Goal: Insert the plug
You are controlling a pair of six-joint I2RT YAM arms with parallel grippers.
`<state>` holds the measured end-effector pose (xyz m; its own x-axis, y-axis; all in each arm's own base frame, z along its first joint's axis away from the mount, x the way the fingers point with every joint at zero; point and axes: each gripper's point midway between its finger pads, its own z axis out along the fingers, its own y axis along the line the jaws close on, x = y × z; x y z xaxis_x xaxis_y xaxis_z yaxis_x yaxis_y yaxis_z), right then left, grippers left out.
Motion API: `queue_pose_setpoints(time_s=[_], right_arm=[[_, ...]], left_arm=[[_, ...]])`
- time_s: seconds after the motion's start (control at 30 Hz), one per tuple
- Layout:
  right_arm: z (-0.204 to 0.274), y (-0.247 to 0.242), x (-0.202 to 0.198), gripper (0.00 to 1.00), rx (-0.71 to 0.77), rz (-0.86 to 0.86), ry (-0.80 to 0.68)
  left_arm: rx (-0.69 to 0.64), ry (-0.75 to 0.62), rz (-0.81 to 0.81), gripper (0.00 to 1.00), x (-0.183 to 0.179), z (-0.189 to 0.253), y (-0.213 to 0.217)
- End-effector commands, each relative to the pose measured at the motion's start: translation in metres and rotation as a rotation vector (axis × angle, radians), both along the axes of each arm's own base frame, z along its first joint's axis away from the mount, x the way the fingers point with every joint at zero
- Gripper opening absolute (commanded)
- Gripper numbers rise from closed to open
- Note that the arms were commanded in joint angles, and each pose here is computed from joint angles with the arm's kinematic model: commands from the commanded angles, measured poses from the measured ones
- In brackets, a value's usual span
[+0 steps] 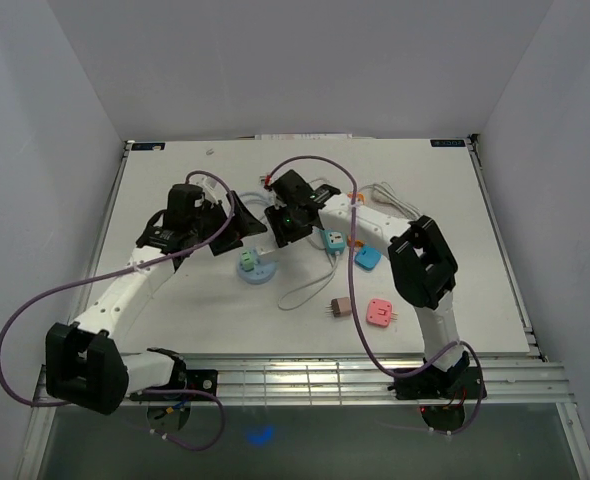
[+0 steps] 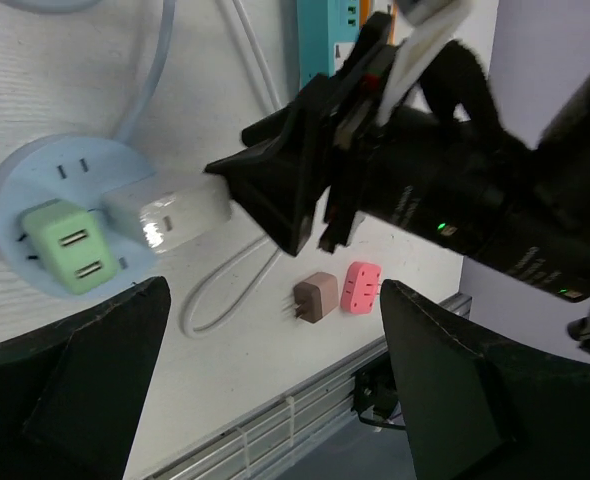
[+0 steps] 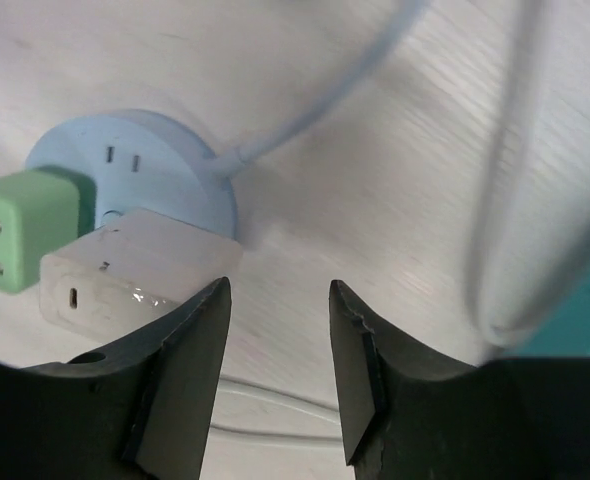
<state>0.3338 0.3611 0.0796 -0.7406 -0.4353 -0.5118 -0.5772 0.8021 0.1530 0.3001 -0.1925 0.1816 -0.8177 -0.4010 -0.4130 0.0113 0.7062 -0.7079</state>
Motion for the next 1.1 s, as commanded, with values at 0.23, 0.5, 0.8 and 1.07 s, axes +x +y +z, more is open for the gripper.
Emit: queue_pose_setpoints(time_s=[0.23, 0.5, 0.8, 1.07], right_arm=[[0.024, 0.066, -0.018, 0.52, 0.13, 0.102, 0.004], [0.059, -0.038, 0.02, 0.65, 0.123, -0.049, -0.081], [0.037, -0.121, 0.036, 0.8, 0.025, -0.177, -0.146], [0.018, -0.112, 0.054, 0.86, 0.03, -0.178, -0.123]], left_arm=[[0.039, -0.086, -0.016, 0.96, -0.016, 0.033, 0.028], [0.081, -0.127, -0.127, 0.96, -0.013, 0.035, -0.014], [0.119, -0.033, -0.265, 0.97, -0.009, -0.015, -0.079], [0.118, 0.122, -0.284, 0.96, -0.007, -0.079, -0.087]])
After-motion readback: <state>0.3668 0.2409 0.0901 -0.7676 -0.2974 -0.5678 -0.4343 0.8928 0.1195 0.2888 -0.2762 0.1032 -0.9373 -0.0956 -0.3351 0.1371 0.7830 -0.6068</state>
